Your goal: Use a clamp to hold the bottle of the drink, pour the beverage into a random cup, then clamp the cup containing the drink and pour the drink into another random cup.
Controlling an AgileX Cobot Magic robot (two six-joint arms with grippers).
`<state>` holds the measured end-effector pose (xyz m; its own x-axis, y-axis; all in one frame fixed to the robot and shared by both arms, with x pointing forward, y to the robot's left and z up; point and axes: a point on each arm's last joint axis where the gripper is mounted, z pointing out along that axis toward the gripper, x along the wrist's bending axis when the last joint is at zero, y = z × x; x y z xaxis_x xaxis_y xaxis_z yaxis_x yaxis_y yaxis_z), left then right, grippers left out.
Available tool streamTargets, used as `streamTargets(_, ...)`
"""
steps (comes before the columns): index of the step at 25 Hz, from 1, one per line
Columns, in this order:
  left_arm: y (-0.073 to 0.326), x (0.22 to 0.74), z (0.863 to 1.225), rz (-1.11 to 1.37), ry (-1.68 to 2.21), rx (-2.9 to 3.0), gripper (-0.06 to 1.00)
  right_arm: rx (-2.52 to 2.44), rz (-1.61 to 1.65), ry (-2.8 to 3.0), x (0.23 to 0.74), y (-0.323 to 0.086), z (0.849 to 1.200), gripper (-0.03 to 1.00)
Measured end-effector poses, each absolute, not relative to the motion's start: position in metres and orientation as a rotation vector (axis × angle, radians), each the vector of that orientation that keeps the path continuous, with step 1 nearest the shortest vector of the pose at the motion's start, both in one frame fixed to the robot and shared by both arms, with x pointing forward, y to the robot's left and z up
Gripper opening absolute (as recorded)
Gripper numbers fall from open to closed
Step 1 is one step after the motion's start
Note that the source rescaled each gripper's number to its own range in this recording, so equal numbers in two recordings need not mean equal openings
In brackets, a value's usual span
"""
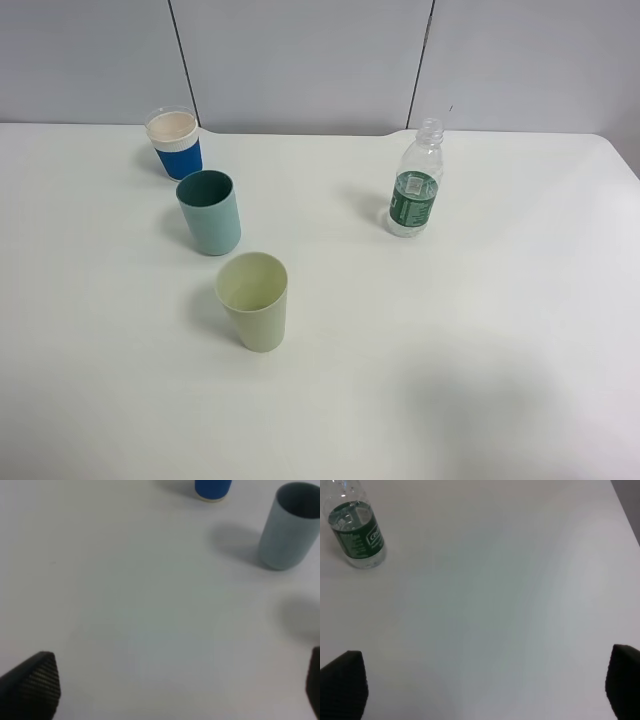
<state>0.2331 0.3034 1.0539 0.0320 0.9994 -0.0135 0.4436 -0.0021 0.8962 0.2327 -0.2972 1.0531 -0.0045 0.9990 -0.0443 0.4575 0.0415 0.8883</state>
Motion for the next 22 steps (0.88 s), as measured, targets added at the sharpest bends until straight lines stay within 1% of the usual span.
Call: streamTargets(22, 0.3034, 0.2331, 1.054, 0.927, 1.511, 1.551, 1.0, 1.516, 0.908, 1.565, 0.2327, -0.2972, 1.0531, 1.0)
